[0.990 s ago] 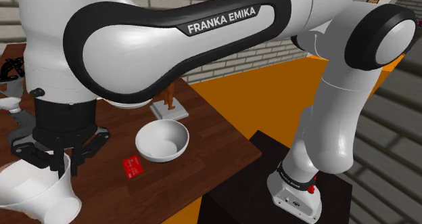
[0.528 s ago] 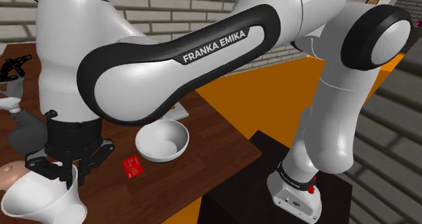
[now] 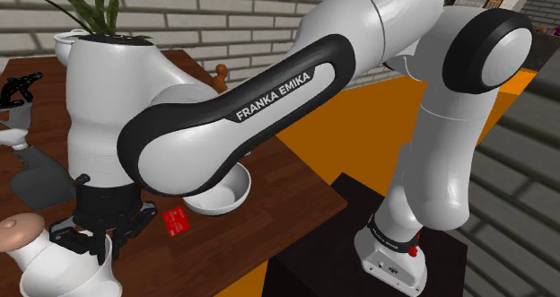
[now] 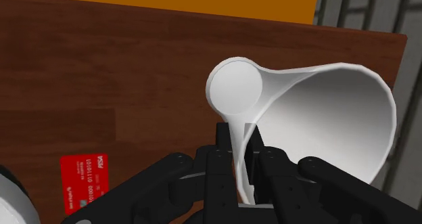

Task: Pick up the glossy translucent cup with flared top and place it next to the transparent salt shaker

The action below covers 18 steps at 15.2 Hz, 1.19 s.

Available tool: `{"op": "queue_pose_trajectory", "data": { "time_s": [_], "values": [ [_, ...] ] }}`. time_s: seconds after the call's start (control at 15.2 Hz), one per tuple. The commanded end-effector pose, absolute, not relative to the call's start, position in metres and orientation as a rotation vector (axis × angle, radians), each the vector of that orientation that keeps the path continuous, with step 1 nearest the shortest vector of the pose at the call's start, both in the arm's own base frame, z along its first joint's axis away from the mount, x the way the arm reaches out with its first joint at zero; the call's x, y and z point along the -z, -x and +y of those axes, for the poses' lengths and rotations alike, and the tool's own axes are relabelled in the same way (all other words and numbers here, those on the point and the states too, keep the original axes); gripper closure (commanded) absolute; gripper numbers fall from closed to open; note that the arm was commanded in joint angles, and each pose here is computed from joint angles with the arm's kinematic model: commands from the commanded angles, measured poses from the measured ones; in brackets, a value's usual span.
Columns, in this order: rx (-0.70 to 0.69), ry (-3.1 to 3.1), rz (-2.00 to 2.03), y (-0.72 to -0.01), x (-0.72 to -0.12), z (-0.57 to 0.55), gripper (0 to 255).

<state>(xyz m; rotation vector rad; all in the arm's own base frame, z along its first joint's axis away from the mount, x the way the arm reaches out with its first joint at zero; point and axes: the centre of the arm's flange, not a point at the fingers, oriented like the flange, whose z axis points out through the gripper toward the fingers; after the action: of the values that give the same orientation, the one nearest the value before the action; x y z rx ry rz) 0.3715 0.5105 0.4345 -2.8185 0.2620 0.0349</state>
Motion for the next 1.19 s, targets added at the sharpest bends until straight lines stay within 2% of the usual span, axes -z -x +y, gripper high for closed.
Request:
{"op": "queue_pose_trajectory", "data": {
  "time_s": [0.0,0.59,1.12],
  "values": [
    [-0.034,2.818,0.262,-0.371,-0.424,0.509,255],
    [-0.034,2.818,0.262,-0.371,-0.376,0.509,255],
    [-0.034,2.818,0.262,-0.371,-0.374,0.509,255]
  ]
}}
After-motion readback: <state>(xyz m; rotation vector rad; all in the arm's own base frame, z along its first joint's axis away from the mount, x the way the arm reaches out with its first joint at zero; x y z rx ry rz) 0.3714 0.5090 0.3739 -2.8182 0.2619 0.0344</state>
